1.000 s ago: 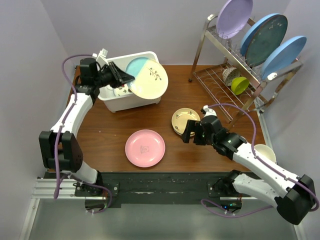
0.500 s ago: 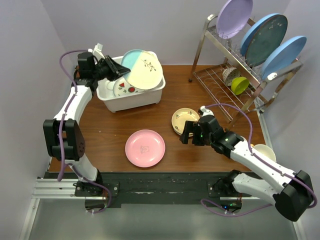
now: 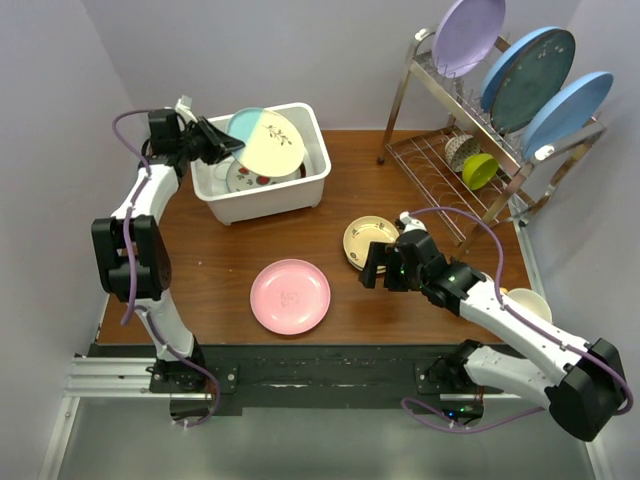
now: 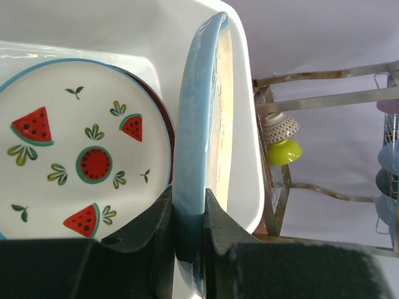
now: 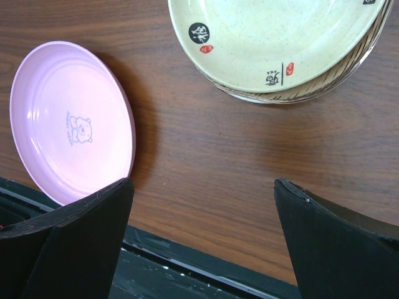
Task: Place the plates into the plastic bin on the countertop
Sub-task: Place the plate in the plastic bin.
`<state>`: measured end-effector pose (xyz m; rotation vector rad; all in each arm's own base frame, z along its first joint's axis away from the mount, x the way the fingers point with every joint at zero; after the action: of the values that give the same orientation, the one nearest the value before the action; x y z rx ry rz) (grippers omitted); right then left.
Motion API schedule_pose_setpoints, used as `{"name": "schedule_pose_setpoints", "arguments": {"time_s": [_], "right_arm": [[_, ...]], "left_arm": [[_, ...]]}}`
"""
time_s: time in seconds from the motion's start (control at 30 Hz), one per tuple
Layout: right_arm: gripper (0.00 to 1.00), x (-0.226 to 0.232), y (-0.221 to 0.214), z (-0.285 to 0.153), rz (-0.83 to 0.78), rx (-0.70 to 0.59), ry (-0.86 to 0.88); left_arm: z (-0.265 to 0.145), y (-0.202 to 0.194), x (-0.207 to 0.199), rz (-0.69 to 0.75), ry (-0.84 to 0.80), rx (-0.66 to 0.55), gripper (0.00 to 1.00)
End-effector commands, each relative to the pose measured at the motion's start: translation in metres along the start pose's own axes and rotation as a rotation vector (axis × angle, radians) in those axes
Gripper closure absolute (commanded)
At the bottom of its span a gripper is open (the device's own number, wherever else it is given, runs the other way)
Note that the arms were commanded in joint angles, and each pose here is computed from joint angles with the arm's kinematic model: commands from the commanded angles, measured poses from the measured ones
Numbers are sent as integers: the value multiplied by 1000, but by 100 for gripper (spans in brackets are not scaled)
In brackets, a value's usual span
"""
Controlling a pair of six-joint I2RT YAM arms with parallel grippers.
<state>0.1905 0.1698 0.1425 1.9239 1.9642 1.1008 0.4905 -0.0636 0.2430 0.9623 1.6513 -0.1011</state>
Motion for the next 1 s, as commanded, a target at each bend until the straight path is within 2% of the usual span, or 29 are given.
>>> {"name": "schedule_pose_setpoints", "arguments": {"time_s": [0.0, 0.73, 0.93, 0.97], "right_arm": [[1, 6, 4, 2, -17, -8, 30], [1, 8, -4, 10, -20, 41, 46], [1, 7, -6, 12, -25, 51, 45], [1, 8, -6, 12, -26, 53, 45]], "left_arm": [[-7, 26, -38, 131, -127, -68, 100], [7, -10, 37, 74, 80, 65, 99], [6, -11, 44, 73, 124, 71, 84], [6, -12, 46, 71, 131, 78, 78]]}}
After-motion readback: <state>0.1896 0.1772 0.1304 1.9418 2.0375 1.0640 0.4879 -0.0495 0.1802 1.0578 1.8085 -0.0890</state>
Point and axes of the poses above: each gripper's point midway between its finger pads, its own z axis out along the fingers, its own x axis along the line the jaws close on, y = z × x, the point moved 4 cm from there along -z, back along the fingers, and after that the axes turned 3 degrees about -z, right-handed, at the moved point
